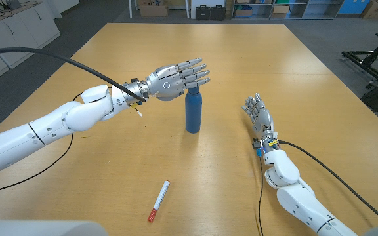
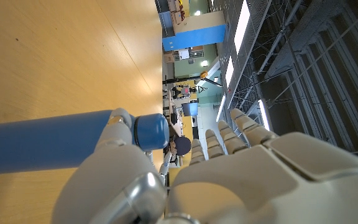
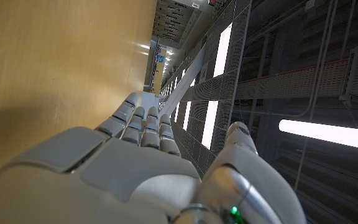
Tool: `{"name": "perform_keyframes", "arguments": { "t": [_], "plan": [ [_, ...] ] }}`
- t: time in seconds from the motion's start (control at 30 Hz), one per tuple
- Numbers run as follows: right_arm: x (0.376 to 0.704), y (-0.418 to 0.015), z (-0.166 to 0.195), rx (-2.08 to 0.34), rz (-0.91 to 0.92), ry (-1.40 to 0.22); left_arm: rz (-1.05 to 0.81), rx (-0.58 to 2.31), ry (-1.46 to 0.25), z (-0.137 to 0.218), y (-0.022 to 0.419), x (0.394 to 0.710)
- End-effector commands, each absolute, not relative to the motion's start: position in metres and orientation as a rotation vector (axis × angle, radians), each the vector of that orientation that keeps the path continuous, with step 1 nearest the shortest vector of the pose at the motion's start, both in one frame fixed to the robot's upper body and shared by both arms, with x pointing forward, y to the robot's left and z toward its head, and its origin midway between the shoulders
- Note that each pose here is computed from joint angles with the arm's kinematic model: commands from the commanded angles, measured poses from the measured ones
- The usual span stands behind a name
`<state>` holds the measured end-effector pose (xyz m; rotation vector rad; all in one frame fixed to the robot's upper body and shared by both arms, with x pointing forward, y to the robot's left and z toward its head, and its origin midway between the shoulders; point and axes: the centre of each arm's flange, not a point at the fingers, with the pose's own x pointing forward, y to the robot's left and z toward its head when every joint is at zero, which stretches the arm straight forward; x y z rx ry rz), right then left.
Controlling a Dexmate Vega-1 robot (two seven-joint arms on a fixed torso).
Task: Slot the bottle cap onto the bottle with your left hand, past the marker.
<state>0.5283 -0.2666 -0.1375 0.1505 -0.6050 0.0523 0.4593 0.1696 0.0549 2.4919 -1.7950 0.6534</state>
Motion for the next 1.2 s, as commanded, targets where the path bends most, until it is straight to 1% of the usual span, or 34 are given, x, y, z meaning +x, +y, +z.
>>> {"name": "perform_keyframes", "arguments": {
  "t": [0.03, 0.2, 0.4, 0.6, 1.0, 1.2],
  "plan": [
    [0.527, -0.265, -0.137, 0.148, 0.057, -0.603, 0.721, 2.411, -1.765, 0.061, 0.185, 0.443],
    [0.527, -0.263, -0.133, 0.14, 0.057, -0.607, 0.747, 2.376, -1.751, 0.06, 0.197, 0.434],
    [0.528, -0.261, -0.131, 0.139, 0.06, -0.601, 0.77, 2.241, -1.683, 0.059, 0.213, 0.424],
    [0.528, -0.259, -0.13, 0.127, 0.056, -0.595, 0.807, 2.117, -1.612, 0.045, 0.227, 0.416],
    [0.523, -0.253, -0.129, 0.105, 0.048, -0.582, 0.819, 1.872, -1.415, 0.017, 0.253, 0.403],
    [0.52, -0.25, -0.132, 0.107, 0.044, -0.585, 0.849, 1.703, -1.27, 0.003, 0.264, 0.396]
  ]
}}
